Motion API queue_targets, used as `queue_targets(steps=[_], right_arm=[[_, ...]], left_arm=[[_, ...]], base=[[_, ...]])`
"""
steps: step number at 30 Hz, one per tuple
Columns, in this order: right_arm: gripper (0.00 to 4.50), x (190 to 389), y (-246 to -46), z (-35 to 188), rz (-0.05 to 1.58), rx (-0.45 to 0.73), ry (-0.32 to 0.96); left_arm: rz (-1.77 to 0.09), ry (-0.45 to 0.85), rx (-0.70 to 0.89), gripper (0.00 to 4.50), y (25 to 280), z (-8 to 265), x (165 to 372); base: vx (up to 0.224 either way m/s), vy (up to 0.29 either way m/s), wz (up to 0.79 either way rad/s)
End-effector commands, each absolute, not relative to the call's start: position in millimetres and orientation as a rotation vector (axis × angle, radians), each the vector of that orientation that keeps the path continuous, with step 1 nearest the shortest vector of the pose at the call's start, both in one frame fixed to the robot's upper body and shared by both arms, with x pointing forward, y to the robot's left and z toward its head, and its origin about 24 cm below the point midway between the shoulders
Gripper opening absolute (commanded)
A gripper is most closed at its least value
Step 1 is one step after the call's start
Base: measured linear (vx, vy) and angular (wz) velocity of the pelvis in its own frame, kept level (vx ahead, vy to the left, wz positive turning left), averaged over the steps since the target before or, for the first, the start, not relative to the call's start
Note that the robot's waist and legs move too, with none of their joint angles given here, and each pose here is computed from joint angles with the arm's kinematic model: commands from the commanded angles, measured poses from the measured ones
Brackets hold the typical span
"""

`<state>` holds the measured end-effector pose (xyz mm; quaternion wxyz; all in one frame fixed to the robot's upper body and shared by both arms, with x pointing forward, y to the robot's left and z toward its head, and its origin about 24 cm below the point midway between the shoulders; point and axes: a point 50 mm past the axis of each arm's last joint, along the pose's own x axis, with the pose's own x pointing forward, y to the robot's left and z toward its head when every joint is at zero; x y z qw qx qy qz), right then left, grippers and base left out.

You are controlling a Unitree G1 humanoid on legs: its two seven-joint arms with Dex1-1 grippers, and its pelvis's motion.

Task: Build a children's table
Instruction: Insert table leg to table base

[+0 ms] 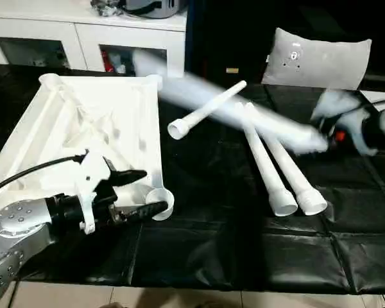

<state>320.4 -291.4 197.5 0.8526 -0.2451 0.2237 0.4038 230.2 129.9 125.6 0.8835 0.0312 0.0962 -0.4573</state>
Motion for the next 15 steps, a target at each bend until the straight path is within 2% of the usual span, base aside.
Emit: queue_targets(steps=[1, 4, 5, 6, 8, 9, 10, 11, 12, 14, 15], right_arm=[[2.79, 319.0, -278.4, 200, 0.831, -0.436, 0.386], [2.79, 319.8, -247.8, 183, 0.823, -0.294, 0.256], [2.79, 320.7, -227.1, 173, 0.805, -0.204, 0.163], [2.79, 320.2, -216.0, 166, 0.802, -0.168, 0.129], [2.79, 317.6, -202.4, 159, 0.824, -0.113, 0.098], [2.79, 309.9, -180.7, 147, 0.885, -0.015, 0.067], [2.79, 309.9, -180.7, 147, 0.885, -0.015, 0.067], [2.79, 301.9, -163.4, 139, 0.945, 0.099, 0.045], [2.79, 300.3, -160.8, 138, 0.954, 0.122, 0.043], [2.79, 288.2, -145.1, 132, 1.016, 0.283, 0.035], [2.79, 282.6, -140.1, 129, 1.048, 0.316, 0.045]], left_arm=[[-0.916, 0.164, 0.036, 4.5, 130, 134, 237], [-0.826, 0.105, -0.055, 4.5, 130, 142, 252], [-0.788, 0.068, -0.115, 4.5, 129, 149, 260], [-0.779, 0.047, -0.155, 4.5, 128, 153, 264], [-0.773, 0.027, -0.206, 4.5, 126, 157, 268], [-0.771, -0.001, -0.311, 4.5, 121, 166, 276], [-0.771, -0.001, -0.311, 4.5, 121, 166, 276], [-0.779, -0.013, -0.414, 4.5, 117, 172, 283], [-0.782, -0.015, -0.43, 4.5, 116, 174, 284], [-0.824, -0.041, -0.555, 4.5, 108, 184, 290], [-0.85, -0.05, -0.599, 4.5, 104, 187, 291]], base=[[0.0, 0.0, 0.0], [0.0, 0.0, 0.0], [0.0, 0.0, 0.0], [0.0, 0.0, 0.0], [0.0, 0.0, 0.0], [0.0, 0.0, 0.0], [0.0, 0.0, 0.0], [0.0, 0.0, 0.0], [0.0, 0.0, 0.0], [0.0, 0.0, 0.0], [0.0, 0.0, 0.0]])
